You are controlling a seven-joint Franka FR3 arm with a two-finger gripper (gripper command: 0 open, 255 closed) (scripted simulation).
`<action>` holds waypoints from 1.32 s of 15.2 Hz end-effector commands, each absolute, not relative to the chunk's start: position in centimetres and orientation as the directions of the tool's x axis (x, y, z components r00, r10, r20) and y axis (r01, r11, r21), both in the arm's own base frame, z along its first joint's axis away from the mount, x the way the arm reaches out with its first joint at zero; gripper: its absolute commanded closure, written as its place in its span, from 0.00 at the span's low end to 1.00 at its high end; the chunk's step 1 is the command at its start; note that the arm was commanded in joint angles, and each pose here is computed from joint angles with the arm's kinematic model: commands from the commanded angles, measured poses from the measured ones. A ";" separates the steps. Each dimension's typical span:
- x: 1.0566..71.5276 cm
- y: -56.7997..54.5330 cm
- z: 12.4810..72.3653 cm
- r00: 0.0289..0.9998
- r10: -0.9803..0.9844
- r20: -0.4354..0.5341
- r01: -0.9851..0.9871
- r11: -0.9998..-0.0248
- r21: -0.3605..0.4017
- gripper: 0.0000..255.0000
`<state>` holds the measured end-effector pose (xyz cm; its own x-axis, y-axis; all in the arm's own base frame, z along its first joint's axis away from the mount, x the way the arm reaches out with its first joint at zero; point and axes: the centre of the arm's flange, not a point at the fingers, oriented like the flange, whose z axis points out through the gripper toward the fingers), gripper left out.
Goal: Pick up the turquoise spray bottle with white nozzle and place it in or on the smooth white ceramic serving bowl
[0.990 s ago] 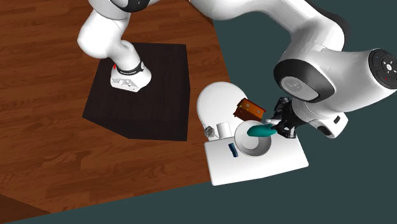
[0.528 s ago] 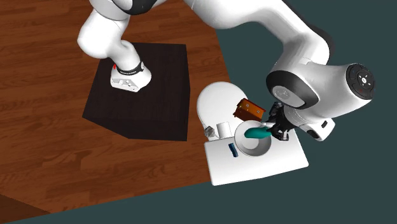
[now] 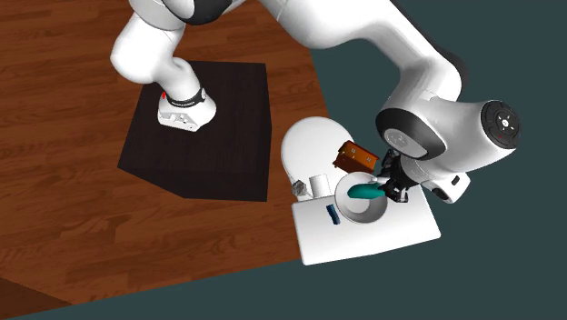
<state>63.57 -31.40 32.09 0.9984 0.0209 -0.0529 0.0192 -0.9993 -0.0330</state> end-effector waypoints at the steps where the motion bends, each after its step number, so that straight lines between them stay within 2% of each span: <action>1: 63.6 -31.4 32.1 0.998 0.021 -0.053 0.019 -0.999 -0.033 1.00; 2: 63.6 -31.4 32.1 0.998 0.021 -0.053 0.019 -0.999 -0.033 1.00; 3: 63.6 -31.4 32.1 0.998 0.021 -0.053 0.019 -0.999 -0.033 0.00; 8: 63.6 -31.4 32.1 0.998 0.021 -0.053 0.019 -0.999 -0.033 0.00; 12: 63.8 -31.6 37.1 0.998 0.021 -0.053 0.019 -0.999 -0.033 0.00; 20: 63.8 -31.6 37.1 0.998 0.021 -0.053 0.019 -0.999 -0.033 0.00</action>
<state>63.85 -31.56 37.08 0.9984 0.0209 -0.0525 0.0192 -0.9993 -0.0328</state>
